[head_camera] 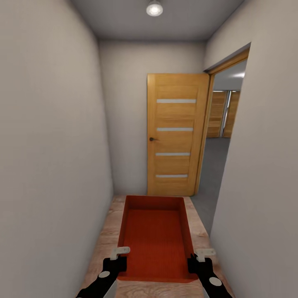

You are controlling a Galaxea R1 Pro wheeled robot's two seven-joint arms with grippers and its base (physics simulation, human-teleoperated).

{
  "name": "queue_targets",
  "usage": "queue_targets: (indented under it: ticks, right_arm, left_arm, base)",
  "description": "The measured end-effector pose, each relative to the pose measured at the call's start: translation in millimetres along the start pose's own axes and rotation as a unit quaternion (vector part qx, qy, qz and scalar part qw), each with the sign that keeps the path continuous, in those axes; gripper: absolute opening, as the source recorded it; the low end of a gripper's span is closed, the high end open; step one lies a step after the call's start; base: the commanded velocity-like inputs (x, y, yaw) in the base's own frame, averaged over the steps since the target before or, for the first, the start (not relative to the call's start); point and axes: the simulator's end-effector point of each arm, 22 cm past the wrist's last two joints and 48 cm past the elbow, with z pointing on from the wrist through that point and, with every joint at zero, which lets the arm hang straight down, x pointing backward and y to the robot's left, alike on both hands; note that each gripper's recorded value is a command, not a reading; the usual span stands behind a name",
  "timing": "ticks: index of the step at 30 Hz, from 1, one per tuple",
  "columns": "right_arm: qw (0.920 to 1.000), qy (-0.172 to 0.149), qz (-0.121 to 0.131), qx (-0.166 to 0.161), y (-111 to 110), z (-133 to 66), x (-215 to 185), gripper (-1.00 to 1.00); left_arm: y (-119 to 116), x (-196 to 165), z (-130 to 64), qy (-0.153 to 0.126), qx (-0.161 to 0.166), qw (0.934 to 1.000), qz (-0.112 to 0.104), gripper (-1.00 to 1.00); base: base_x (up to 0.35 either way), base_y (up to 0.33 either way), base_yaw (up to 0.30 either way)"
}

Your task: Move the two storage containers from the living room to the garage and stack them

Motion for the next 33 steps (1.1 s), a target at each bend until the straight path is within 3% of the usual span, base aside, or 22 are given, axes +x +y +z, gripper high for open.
queue_targets:
  ticks: [33]
  right_arm:
    - [1.0,0.002,0.0,0.0,0.4,-0.1,2.3,-1.0]
  left_arm:
    - [0.5,2.7,-0.2,0.003,0.0,1.0,-0.001,-1.0]
  base:
    - [0.319,0.0,0.0]
